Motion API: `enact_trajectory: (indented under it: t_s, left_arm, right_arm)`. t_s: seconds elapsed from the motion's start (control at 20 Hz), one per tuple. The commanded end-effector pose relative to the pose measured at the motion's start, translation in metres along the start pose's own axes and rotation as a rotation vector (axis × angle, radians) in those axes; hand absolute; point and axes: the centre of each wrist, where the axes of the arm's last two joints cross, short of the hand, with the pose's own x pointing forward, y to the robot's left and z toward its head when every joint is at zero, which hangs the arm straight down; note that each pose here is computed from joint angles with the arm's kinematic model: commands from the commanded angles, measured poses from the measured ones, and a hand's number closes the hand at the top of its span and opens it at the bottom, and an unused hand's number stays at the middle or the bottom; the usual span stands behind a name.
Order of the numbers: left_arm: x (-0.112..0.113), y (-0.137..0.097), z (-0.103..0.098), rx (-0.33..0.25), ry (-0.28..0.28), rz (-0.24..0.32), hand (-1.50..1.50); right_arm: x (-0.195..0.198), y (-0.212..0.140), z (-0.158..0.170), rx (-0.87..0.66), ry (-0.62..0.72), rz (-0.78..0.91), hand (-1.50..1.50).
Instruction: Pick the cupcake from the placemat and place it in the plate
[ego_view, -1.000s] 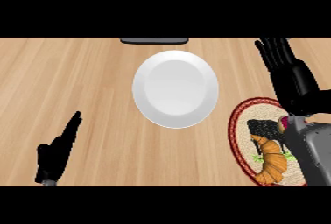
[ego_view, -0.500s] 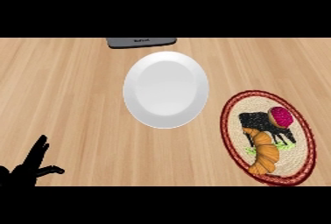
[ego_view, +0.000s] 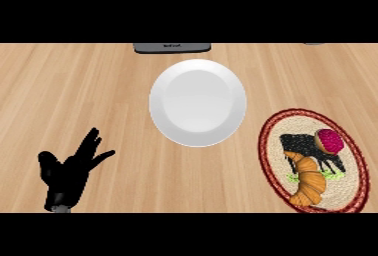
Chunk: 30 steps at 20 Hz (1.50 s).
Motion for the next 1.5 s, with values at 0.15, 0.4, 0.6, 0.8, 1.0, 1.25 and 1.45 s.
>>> enact_trajectory:
  t_s: [0.15, 0.4, 0.6, 0.8, 1.0, 1.25, 1.45]
  left_arm:
    - [-0.007, -0.027, -0.009, -0.068, 0.039, 0.028, 0.0]
    - [0.006, -0.029, -0.017, -0.053, 0.029, 0.022, 0.0]
    - [0.002, -0.03, -0.01, -0.061, 0.025, 0.019, 0.0]
    - [0.008, -0.044, -0.014, -0.077, 0.025, 0.029, 0.0]
    - [0.004, -0.026, -0.007, -0.058, 0.035, 0.01, 0.0]
    - [0.001, -0.031, -0.004, -0.076, 0.051, 0.013, 0.0]
    - [0.01, -0.029, -0.014, -0.055, 0.027, 0.002, 0.0]
  right_arm:
    - [0.018, -0.036, -0.002, 0.286, 0.131, 0.265, -1.5]
    - [0.04, -0.013, -0.001, 0.501, 0.181, 0.423, -1.5]
    - [0.068, 0.003, -0.009, 0.518, 0.236, 0.497, -1.5]
    - [0.065, 0.028, 0.001, 0.556, 0.281, 0.541, -1.5]
    - [0.073, 0.058, 0.023, 0.547, 0.295, 0.562, -1.5]
    - [0.049, 0.085, 0.028, 0.593, 0.379, 0.602, -1.5]
    - [0.053, 0.092, 0.046, 0.642, 0.379, 0.565, -1.5]
